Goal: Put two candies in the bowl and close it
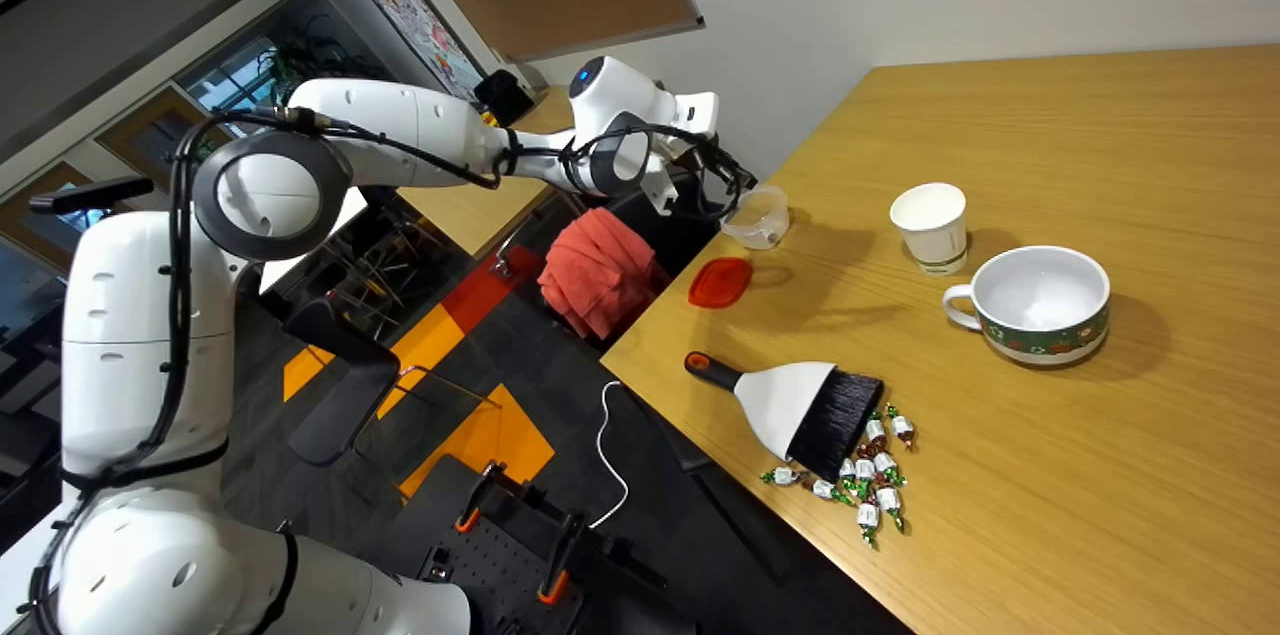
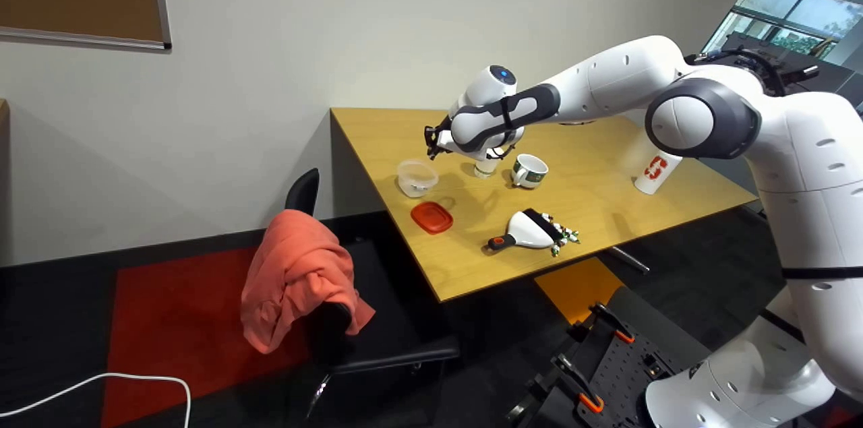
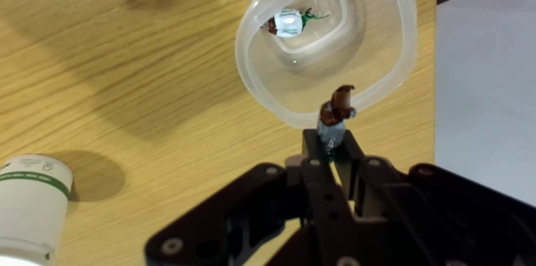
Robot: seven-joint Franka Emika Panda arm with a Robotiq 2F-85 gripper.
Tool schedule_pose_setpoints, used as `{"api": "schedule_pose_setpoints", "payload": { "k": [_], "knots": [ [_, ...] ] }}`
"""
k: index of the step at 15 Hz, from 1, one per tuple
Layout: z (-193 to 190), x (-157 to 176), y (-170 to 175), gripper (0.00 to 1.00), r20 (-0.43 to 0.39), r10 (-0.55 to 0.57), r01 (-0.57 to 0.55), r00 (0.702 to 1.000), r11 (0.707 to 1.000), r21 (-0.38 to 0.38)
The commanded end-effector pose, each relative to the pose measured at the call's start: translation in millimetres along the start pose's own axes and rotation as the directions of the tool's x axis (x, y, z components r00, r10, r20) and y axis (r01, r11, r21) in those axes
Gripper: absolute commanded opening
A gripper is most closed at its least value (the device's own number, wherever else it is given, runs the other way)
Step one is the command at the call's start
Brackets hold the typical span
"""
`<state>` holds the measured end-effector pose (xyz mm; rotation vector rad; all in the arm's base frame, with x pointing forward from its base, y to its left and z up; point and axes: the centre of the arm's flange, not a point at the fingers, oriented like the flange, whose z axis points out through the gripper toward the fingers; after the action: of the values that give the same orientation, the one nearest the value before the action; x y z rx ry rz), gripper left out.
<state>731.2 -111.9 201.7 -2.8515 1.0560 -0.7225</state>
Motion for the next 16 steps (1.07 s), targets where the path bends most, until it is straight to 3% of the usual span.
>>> {"api": "schedule_pose_setpoints", "payload": {
  "k": [1, 2, 4, 8, 10, 12, 16],
  "knots": [
    [8, 7, -18, 0.03, 0.027, -0.019, 0.019, 0.999, 1.0, 0.021],
    [9, 6, -20, 0.39, 0.031, -0.023, 0.022, 0.999, 0.999, 0.026],
    [10, 4, -24, 0.47, 0.037, -0.031, 0.03, 0.999, 0.999, 0.032],
    [4, 1, -28, 0.77, 0.052, -0.034, 0.032, 0.998, 0.999, 0.031],
    [-10, 0, -13, 0.92, 0.049, -0.013, 0.012, 0.999, 1.0, 0.006],
    [-24, 1, 9, 1.0, 0.045, 0.009, -0.009, 0.999, 1.0, 0.006],
    [-60, 4, 61, 1.0, 0.094, 0.066, -0.066, 0.993, 0.998, -0.002]
  ]
}}
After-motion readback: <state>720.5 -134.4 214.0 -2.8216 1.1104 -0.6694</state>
